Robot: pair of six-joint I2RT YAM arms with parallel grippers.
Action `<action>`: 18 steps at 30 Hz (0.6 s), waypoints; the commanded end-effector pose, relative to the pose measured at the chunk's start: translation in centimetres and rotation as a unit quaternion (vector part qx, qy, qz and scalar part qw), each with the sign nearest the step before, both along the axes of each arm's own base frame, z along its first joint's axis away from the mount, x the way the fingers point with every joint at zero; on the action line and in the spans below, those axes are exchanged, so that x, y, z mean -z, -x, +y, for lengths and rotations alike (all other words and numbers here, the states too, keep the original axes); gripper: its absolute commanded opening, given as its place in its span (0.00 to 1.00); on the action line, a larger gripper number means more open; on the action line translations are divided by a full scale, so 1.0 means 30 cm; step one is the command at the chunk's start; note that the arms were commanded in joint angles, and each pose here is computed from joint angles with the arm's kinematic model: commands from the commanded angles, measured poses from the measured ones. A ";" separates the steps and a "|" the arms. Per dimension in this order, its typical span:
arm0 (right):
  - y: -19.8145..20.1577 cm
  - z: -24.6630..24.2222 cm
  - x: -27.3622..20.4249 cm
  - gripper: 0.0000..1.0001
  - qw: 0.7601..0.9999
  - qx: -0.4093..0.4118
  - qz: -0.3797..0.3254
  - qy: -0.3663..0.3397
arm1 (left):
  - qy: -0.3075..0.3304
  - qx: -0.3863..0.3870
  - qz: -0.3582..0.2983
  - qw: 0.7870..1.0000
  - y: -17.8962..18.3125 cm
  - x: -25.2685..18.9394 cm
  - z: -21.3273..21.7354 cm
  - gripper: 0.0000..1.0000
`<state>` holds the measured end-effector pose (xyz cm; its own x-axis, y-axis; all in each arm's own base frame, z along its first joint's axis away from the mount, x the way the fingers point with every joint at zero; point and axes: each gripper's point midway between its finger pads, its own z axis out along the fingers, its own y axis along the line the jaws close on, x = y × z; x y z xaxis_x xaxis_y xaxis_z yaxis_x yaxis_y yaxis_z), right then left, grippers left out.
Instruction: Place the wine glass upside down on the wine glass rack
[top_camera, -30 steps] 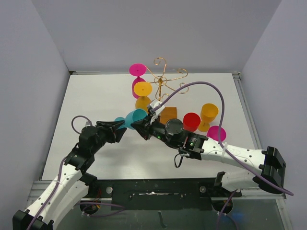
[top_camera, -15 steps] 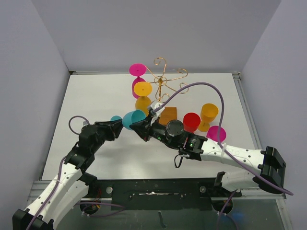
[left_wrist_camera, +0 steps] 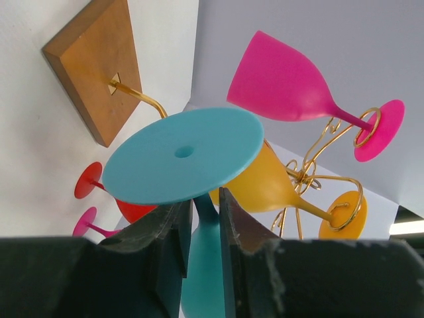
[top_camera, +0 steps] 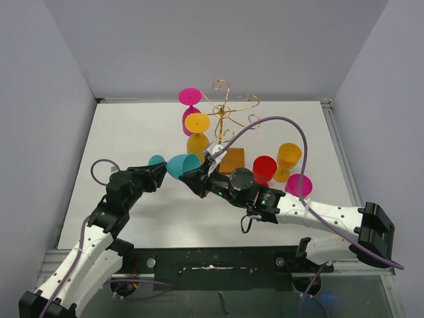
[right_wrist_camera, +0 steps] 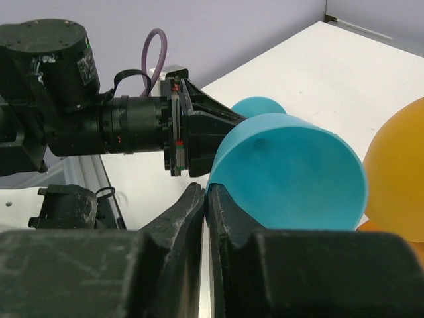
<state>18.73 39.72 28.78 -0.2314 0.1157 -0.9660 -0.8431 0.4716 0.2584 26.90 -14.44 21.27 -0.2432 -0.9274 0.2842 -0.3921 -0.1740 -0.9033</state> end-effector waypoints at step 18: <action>0.026 -0.030 -0.095 0.46 0.999 0.003 0.011 -0.041 | -0.025 -0.026 -0.129 0.991 -0.070 -0.265 0.046 0.00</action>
